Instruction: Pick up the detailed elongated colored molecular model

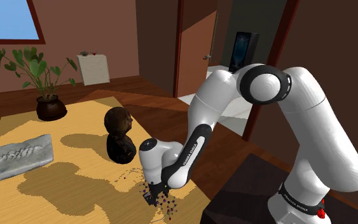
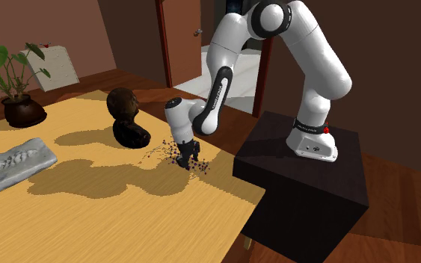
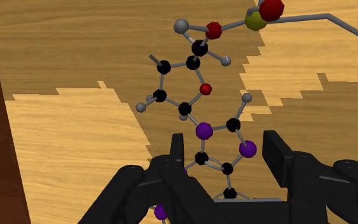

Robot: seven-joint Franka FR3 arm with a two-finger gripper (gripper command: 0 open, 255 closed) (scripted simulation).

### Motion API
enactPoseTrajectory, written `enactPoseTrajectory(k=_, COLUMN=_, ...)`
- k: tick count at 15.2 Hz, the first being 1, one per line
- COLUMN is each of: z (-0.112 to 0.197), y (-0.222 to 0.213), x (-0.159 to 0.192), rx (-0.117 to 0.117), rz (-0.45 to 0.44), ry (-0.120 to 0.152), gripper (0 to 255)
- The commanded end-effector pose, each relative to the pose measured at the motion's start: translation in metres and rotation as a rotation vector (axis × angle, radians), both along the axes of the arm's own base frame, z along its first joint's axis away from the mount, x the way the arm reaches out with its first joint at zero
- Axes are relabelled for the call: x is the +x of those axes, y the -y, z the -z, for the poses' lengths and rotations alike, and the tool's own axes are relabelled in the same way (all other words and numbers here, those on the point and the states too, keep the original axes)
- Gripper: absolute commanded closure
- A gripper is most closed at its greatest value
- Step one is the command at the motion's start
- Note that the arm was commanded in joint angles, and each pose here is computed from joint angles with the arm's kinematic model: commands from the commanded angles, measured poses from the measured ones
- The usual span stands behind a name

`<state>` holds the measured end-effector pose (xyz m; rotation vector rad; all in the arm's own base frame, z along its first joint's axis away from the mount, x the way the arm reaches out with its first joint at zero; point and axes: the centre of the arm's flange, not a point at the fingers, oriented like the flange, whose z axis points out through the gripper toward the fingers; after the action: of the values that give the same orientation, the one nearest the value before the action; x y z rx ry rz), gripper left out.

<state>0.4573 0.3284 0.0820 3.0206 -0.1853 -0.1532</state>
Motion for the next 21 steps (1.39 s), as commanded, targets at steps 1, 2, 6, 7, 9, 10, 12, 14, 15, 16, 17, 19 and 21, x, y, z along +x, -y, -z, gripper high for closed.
enactPoseTrajectory(k=1, z=0.001, y=0.000, x=0.000, rx=0.000, rz=0.000, ry=0.000, gripper=255)
enactPoseTrajectory(k=2, z=0.001, y=0.000, x=0.000, rx=0.000, rz=0.000, ry=0.000, gripper=255)
enactPoseTrajectory(k=6, z=0.001, y=0.000, x=0.000, rx=0.000, rz=0.000, ry=0.000, gripper=255)
enactPoseTrajectory(k=7, z=0.001, y=0.000, x=0.000, rx=0.000, rz=0.000, ry=0.000, gripper=255)
enactPoseTrajectory(k=9, z=0.001, y=0.000, x=0.000, rx=0.000, rz=0.000, ry=0.000, gripper=255)
enactPoseTrajectory(k=10, z=-0.004, y=0.000, x=0.000, rx=0.000, rz=0.000, ry=0.000, gripper=255)
enactPoseTrajectory(k=12, z=-0.015, y=0.000, x=0.000, rx=0.000, rz=0.000, ry=0.000, gripper=255)
enactPoseTrajectory(k=14, z=-0.025, y=0.000, x=0.000, rx=0.000, rz=0.000, ry=0.000, gripper=255)
enactPoseTrajectory(k=15, z=-0.030, y=0.000, x=0.000, rx=0.000, rz=0.000, ry=0.000, gripper=255)
enactPoseTrajectory(k=16, z=-0.036, y=0.000, x=0.000, rx=0.000, rz=0.000, ry=0.000, gripper=255)
enactPoseTrajectory(k=17, z=-0.041, y=0.000, x=0.000, rx=0.000, rz=0.000, ry=0.000, gripper=255)
enactPoseTrajectory(k=19, z=-0.052, y=0.000, x=0.000, rx=0.000, rz=0.000, ry=0.000, gripper=255)
enactPoseTrajectory(k=21, z=-0.062, y=0.000, x=0.000, rx=0.000, rz=0.000, ry=0.000, gripper=255)
